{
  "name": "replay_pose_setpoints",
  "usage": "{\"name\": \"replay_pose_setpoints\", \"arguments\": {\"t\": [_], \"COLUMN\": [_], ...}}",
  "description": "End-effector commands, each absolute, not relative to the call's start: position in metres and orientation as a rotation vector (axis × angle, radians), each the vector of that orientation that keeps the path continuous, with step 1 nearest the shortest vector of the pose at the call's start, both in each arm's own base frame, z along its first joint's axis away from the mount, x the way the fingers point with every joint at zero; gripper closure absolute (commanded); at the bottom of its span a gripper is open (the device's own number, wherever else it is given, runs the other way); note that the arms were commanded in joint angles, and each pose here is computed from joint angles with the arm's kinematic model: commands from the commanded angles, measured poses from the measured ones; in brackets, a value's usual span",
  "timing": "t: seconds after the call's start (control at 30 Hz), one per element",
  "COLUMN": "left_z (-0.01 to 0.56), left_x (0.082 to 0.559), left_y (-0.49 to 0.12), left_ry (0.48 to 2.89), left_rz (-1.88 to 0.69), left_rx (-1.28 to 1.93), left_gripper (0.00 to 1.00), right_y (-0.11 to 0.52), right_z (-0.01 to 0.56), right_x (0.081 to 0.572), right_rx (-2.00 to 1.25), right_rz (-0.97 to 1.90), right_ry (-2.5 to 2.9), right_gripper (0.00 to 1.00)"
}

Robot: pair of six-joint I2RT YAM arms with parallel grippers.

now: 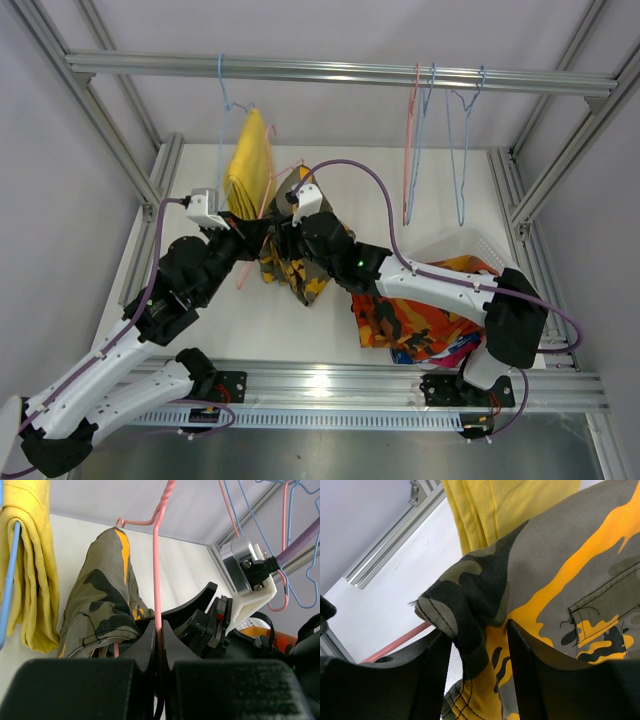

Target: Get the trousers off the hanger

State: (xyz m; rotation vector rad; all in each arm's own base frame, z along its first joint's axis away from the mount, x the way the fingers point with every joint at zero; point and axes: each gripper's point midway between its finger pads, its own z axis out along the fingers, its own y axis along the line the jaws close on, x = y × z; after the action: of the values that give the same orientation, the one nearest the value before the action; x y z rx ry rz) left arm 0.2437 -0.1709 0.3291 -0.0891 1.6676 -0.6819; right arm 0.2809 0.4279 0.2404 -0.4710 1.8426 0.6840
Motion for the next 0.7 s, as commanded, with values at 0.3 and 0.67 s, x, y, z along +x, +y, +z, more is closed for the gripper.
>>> {"name": "replay_pose_setpoints", "arguments": {"t": [0.3, 0.67], "left_z": [0.373, 0.375], "left_x": [0.241, 0.240], "left_y": [-0.169, -0.169], "left_ry": [1.522, 1.517], "left_rz": [-0.749, -0.756], "left_rx": [-0.108, -0.106], "left_gripper": [0.99, 0.99], "right_y": [0.426, 0.435], "right_z": [0.232, 0.221], "right_x": [0.306, 0.310], "right_rx": [-0.299, -0.275], "right_rz": [0.559, 0.514], "right_ry": [1.753, 1.724], "right_gripper": [0.53, 0.52]}}
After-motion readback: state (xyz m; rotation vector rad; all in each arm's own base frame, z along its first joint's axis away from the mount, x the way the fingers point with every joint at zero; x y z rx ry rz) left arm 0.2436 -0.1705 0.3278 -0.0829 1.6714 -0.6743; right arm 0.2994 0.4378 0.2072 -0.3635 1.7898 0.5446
